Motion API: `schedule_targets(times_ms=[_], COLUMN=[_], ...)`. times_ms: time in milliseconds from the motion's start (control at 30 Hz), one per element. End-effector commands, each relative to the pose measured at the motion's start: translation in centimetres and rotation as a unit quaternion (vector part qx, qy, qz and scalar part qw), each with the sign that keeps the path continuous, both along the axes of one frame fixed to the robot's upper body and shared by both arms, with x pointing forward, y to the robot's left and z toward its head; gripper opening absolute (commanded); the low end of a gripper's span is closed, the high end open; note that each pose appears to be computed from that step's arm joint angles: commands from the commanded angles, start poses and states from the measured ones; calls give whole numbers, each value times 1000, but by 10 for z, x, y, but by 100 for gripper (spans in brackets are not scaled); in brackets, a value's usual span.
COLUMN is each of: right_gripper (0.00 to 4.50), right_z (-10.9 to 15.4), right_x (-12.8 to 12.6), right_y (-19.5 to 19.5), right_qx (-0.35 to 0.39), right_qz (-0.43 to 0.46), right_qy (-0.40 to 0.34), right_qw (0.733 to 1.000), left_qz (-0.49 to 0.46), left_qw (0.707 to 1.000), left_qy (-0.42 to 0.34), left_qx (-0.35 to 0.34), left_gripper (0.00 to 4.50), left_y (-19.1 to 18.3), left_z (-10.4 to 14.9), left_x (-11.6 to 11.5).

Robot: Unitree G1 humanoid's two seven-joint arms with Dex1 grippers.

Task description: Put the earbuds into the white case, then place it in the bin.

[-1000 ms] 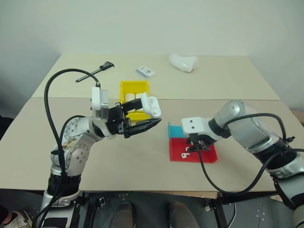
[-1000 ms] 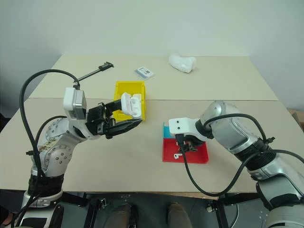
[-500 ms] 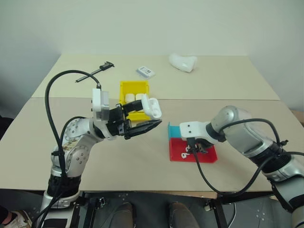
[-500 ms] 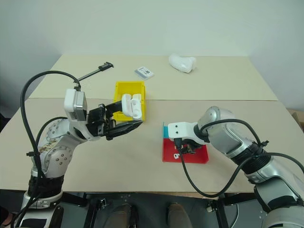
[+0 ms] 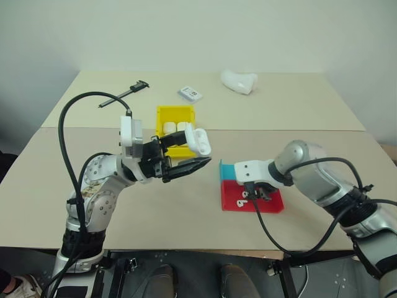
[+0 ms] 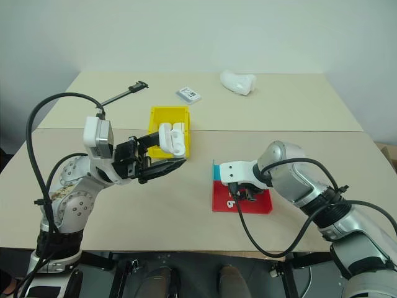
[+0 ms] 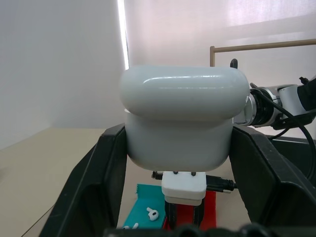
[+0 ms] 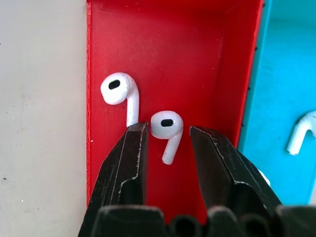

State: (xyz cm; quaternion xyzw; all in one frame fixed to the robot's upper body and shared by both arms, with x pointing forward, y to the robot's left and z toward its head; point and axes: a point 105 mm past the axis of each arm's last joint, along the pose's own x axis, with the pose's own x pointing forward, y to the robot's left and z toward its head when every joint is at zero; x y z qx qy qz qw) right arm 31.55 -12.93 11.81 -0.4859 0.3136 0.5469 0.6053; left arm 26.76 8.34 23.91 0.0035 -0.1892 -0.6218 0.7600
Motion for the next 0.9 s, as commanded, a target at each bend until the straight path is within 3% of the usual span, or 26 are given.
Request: schedule_targets(times_ms=[33, 500, 667, 900], right_gripper=[173, 173, 61, 61], right_z=[2, -4, -5, -4], right_x=[0, -1, -2, -2], right_y=[0, -2, -2, -1], right_qx=[-2, -10, -10, 3], right_qz=[6, 16, 16, 0], right_qy=[-10, -9, -7, -13], right_qw=[1000, 1000, 1000, 1000], left_qz=[-2, 1, 1, -4], left_qw=[1000, 1000, 1000, 1000], left_qy=[-27, -29, -29, -27], left_qx=[-4, -1, -1, 0], left_gripper=[279, 279, 279, 279], left_y=[0, 1, 1, 0], left_z=[9, 10, 10, 10], left_x=[-7, -6, -7, -7])
